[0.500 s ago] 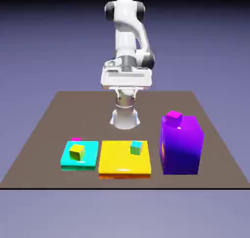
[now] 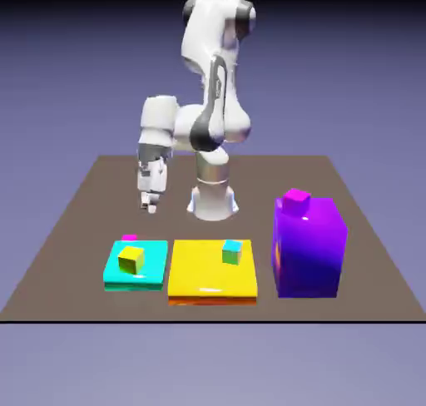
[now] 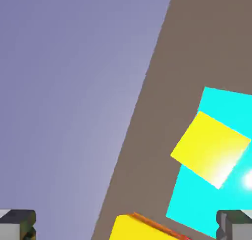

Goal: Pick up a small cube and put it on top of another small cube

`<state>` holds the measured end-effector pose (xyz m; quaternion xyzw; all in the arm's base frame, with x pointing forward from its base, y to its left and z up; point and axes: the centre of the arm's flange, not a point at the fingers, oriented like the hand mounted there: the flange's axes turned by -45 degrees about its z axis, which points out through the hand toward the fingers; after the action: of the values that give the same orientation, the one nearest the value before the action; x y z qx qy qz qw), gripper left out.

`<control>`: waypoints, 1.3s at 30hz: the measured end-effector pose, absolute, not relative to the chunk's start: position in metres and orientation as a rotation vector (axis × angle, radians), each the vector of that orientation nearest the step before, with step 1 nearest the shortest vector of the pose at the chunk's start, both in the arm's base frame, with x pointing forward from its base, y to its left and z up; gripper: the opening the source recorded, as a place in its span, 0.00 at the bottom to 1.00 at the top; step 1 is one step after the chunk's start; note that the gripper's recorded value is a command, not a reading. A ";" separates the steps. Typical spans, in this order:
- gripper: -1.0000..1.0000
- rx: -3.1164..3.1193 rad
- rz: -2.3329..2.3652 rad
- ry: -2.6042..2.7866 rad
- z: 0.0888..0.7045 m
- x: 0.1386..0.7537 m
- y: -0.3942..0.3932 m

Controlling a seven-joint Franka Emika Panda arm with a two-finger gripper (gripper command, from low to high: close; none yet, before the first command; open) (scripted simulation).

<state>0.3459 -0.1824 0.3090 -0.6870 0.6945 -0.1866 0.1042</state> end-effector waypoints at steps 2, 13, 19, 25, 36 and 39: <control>0.50 -1.806 -0.469 2.244 0.291 0.330 -0.200; 0.50 -0.302 -0.036 2.882 0.196 0.221 -0.263; 0.50 -0.128 0.015 2.885 0.173 0.215 -0.266; 0.50 -0.128 0.012 2.880 0.144 0.220 -0.267; 0.00 -0.128 0.012 2.883 0.139 0.220 -0.266; 0.00 -0.129 0.012 2.879 0.155 0.218 -0.268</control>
<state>0.2183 -0.2675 0.1548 -0.0442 0.9906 0.0042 0.1297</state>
